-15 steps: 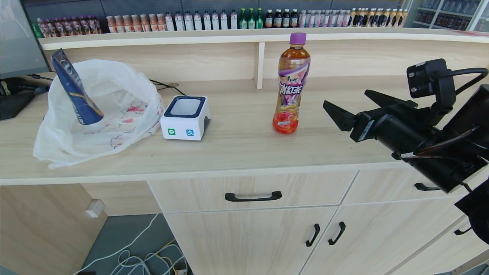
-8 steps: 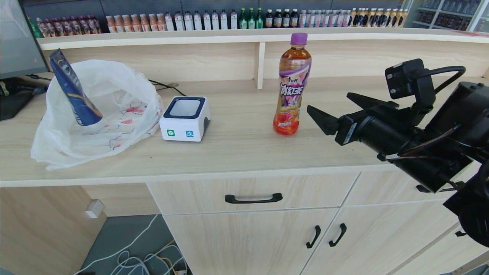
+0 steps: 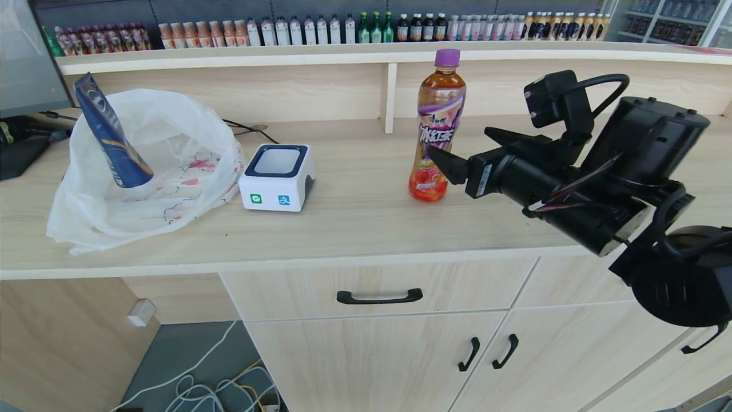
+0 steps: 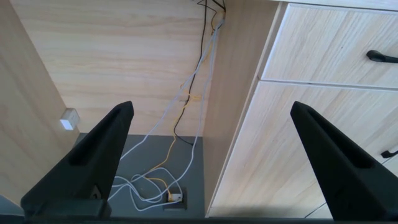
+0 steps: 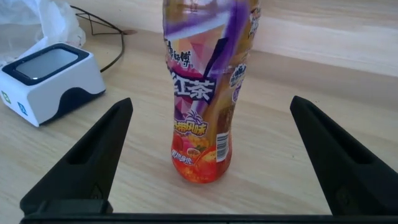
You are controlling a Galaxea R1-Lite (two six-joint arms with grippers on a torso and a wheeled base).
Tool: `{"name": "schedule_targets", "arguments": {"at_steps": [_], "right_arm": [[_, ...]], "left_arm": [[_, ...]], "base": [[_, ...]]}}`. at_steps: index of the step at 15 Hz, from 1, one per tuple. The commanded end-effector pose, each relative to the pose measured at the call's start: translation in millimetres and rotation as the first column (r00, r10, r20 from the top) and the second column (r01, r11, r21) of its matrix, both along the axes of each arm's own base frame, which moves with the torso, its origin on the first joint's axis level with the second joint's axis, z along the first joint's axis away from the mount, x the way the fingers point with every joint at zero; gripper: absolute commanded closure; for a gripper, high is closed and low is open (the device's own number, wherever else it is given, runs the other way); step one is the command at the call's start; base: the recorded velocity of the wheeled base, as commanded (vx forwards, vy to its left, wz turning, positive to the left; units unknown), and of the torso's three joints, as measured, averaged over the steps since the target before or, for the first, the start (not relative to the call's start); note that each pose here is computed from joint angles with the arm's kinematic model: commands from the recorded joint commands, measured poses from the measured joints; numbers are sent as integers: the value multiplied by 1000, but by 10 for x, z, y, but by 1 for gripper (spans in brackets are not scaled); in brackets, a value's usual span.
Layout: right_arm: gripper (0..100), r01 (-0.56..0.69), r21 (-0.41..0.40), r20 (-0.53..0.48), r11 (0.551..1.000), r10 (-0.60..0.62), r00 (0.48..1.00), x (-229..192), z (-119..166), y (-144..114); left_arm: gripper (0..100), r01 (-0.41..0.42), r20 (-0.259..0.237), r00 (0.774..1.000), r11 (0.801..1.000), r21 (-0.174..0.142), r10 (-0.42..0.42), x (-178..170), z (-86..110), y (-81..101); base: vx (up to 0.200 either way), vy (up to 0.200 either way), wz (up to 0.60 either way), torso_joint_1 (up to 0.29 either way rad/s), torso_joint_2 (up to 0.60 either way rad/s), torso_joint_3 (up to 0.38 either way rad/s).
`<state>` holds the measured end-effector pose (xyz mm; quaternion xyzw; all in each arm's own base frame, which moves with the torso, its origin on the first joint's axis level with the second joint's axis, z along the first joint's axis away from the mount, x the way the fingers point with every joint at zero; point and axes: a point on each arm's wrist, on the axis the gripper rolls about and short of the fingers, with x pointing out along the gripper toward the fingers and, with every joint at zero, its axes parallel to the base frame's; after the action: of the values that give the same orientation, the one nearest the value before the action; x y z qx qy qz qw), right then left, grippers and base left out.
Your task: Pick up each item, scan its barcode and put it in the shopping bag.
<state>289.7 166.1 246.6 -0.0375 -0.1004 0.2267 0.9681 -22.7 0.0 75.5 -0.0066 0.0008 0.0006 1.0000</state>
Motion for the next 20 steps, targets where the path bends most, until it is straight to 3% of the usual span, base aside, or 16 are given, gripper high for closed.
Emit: {"name": "schedule_targets", "arguments": {"at_steps": [1,7,16,20], "right_arm": [[0,-7,-9,-15,1000,7,1000,72,-69,68],[0,-11,1,2,1000,11,1000,365,-114,260],[0,141,31,-15,990,-141,990,519,-187,331],[0,152,56,13,987,-153,988,598,-149,409]], "left_arm": [[0,0,0,1000,1000,-1,0,0,0,0],[0,0,0,1000,1000,-1,0,0,0,0],[0,0,0,1000,1000,-1,0,0,0,0],[0,0,0,1000,1000,-1,0,0,0,0]], "base": [[0,0,0,0,0,0],[0,0,0,0,0,0],[0,0,0,0,0,0],[0,0,0,0,0,0]]}}
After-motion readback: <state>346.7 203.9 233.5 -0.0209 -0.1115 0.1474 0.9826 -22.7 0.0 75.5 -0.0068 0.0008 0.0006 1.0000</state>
